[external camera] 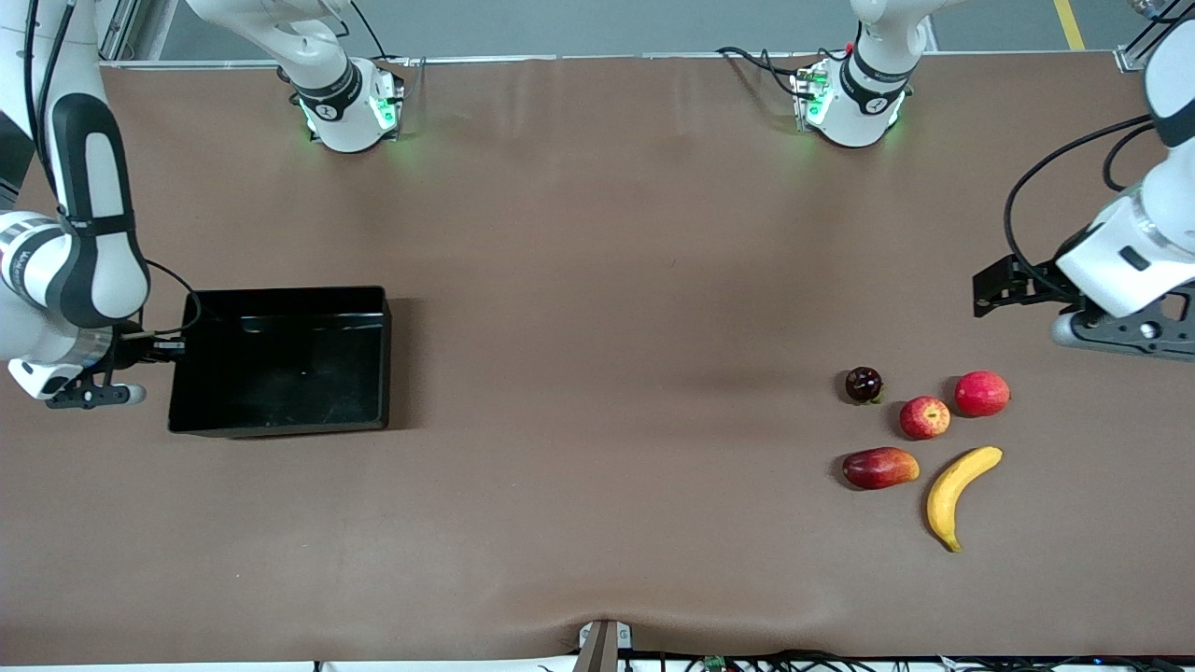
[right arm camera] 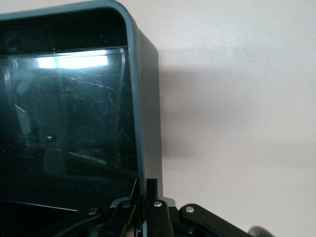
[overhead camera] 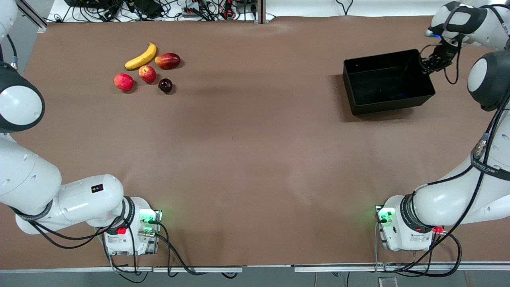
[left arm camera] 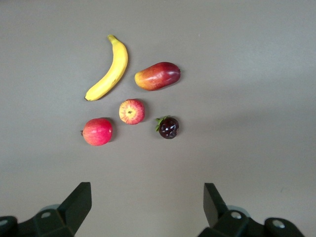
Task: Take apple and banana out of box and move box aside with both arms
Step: 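Drag the black tray away with the right gripper while the left gripper withdraws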
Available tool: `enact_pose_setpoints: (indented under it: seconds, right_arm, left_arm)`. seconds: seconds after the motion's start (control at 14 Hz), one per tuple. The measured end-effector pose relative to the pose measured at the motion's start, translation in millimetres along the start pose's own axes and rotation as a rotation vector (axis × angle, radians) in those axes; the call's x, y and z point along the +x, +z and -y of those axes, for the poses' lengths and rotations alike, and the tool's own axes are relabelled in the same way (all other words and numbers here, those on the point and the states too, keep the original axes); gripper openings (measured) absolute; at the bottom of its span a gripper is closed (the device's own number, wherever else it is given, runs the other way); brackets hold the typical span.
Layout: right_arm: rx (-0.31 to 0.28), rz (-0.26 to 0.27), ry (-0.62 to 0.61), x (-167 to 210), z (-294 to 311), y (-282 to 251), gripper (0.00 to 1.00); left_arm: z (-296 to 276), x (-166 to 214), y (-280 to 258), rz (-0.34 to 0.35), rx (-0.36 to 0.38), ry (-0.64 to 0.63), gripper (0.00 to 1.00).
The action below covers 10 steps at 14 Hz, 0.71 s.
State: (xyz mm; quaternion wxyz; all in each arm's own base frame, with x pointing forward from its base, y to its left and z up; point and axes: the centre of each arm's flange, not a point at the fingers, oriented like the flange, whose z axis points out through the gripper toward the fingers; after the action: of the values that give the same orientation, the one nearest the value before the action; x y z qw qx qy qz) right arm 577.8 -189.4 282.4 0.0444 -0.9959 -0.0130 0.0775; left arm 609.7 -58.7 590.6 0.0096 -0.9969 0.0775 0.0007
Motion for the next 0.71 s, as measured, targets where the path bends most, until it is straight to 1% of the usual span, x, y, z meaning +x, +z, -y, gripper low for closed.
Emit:
enact_pose_setpoints:
  seconds: [0.14,0.29,0.43,0.5,0.57,0.64,0.71]
  right_arm:
    - [0.005,0.000,0.023,-8,-21,5,0.06]
    - [0.002,0.003,0.032,-9,-28,13,0.06]
    - [-0.003,0.017,0.037,-7,-31,27,0.06]
    - [-0.004,0.025,0.037,-7,-31,32,0.12]
    - [-0.005,0.027,0.035,-6,-30,33,0.21]
    - [-0.005,0.025,0.030,-3,-29,31,0.33]
    - [-0.005,0.022,0.022,0,-26,25,0.42]
  left_arm:
    - [4,-3,-1,0.024,0.000,-0.007,1.00]
    - [5,-8,-16,0.003,0.009,-0.023,1.00]
    - [9,-22,-39,-0.022,0.033,-0.058,1.00]
    - [12,-29,-49,-0.031,0.046,-0.079,1.00]
    - [15,-36,-54,-0.034,0.054,-0.094,1.00]
    - [14,-41,-57,-0.034,0.054,-0.110,1.00]
    - [11,-46,-58,-0.034,0.051,-0.129,1.00]
